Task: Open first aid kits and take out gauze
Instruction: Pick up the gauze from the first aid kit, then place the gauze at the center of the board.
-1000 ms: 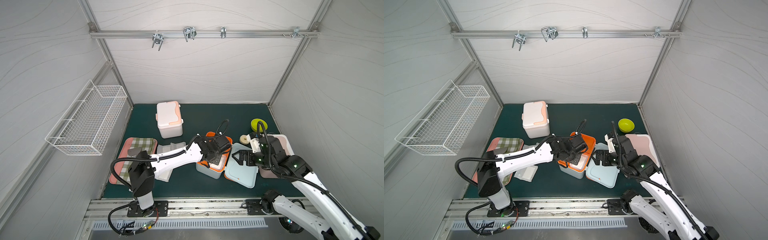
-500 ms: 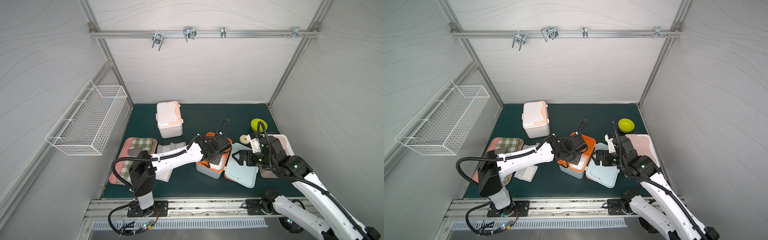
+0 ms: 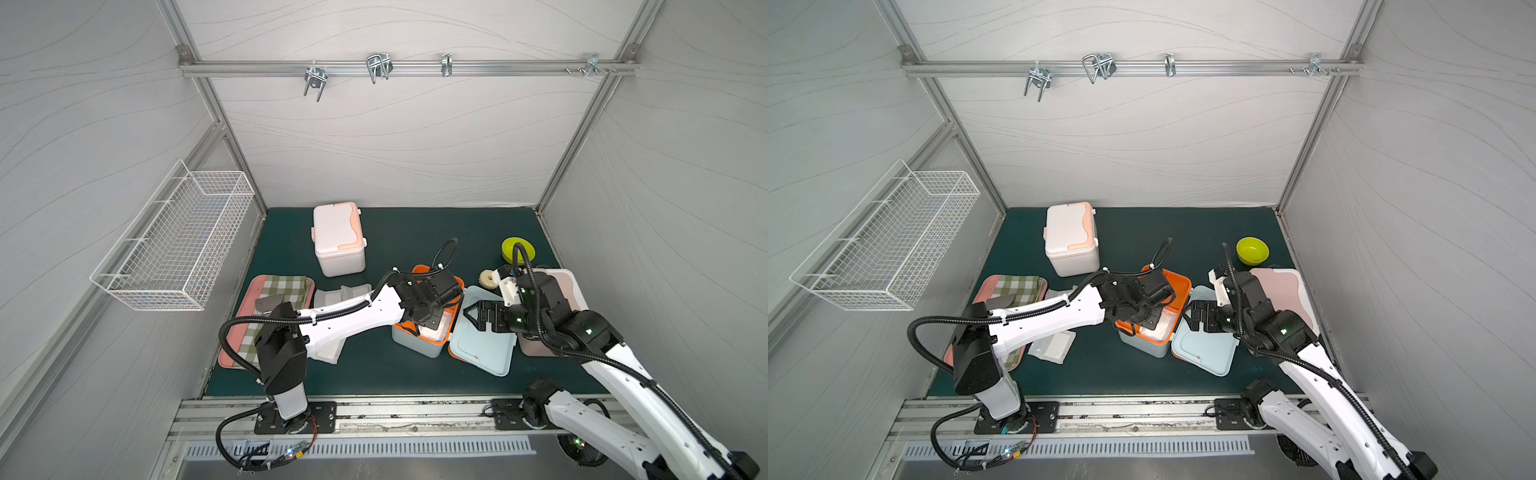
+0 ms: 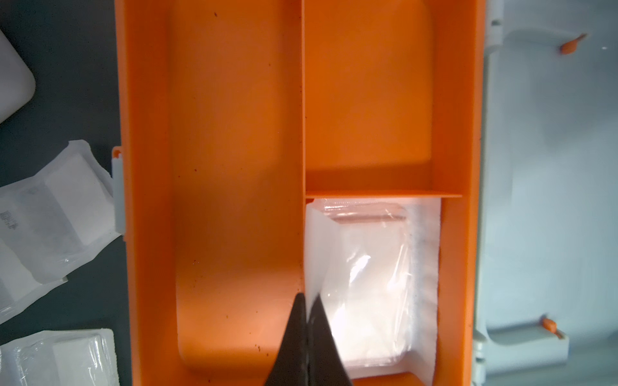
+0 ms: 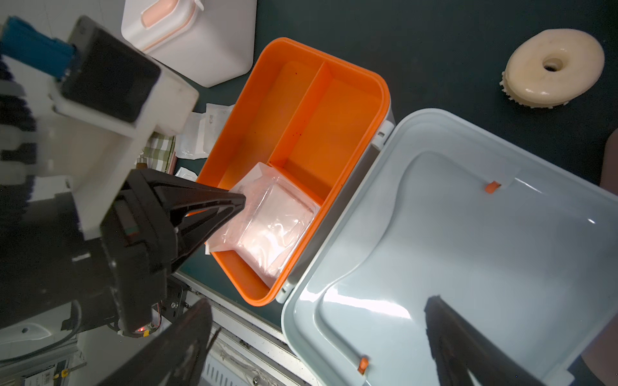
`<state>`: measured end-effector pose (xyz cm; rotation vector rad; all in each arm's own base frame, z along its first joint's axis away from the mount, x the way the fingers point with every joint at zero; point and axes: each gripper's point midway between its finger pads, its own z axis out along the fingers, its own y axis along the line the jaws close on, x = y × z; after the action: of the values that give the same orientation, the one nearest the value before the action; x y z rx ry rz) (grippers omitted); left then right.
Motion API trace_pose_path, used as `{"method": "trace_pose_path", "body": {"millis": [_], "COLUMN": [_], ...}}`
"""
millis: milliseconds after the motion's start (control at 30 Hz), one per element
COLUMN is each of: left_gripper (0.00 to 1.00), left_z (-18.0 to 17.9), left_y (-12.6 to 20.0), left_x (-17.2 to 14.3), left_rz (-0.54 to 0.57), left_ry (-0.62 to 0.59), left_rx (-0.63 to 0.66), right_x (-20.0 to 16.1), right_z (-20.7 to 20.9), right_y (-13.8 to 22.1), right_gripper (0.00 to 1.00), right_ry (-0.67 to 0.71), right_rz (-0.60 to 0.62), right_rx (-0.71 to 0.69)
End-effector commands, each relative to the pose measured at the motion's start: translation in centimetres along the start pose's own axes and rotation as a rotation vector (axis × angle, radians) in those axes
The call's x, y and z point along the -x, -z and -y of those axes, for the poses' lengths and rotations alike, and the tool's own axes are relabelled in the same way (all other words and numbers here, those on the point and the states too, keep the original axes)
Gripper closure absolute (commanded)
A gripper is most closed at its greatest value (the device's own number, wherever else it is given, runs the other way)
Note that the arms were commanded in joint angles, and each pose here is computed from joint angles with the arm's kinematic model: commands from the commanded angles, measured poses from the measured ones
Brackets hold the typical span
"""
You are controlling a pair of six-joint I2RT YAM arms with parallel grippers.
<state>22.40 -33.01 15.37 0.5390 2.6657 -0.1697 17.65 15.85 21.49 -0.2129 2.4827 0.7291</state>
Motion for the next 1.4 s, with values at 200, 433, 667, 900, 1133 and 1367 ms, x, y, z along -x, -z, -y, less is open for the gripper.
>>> {"method": "trace_pose_path", "body": {"millis": [200,433,667,900,1133,1367], "left_gripper": [1.00,1.00,1.00,1.00,1.00,1.00], "left_z": [-0.9,-5.9,-12.0,-17.6,-19.2,-17.7], "left_y": [4.6,7.2,8.1,6.9,2.4,-2.5], "left_x": [1.7,1.5,-1.2,-5.1,-7.7,-8.0], "left_rz": [0.113,0.192,0.230,0.223,0.111,0.011], "left_ry": [0.033,0.158,0.338,0.532,0.596,0.610], "left_rx": [-0.050,-0.074,-0.131,-0.079,0.003,-0.049], "right_x": [0.2,0.6,0.8,0.4,0.3,0.0], "right_z": [-0.6,-2.2,-4.4,-6.3,-6.4,-5.9], "right_y": [-0.2,-0.2,-1.1,-3.3,-4.7,-4.6], "right_gripper": [0.01,0.01,0.01,0.01,0.01,0.01], "right_ry": [0.011,0.024,0.067,0.142,0.148,0.153], "right_rz": [-0.013,-0.038,-0.081,-0.145,-0.176,-0.186], "right_rx": [0.026,0.098,0.158,0.138,0.118,0.095]}}
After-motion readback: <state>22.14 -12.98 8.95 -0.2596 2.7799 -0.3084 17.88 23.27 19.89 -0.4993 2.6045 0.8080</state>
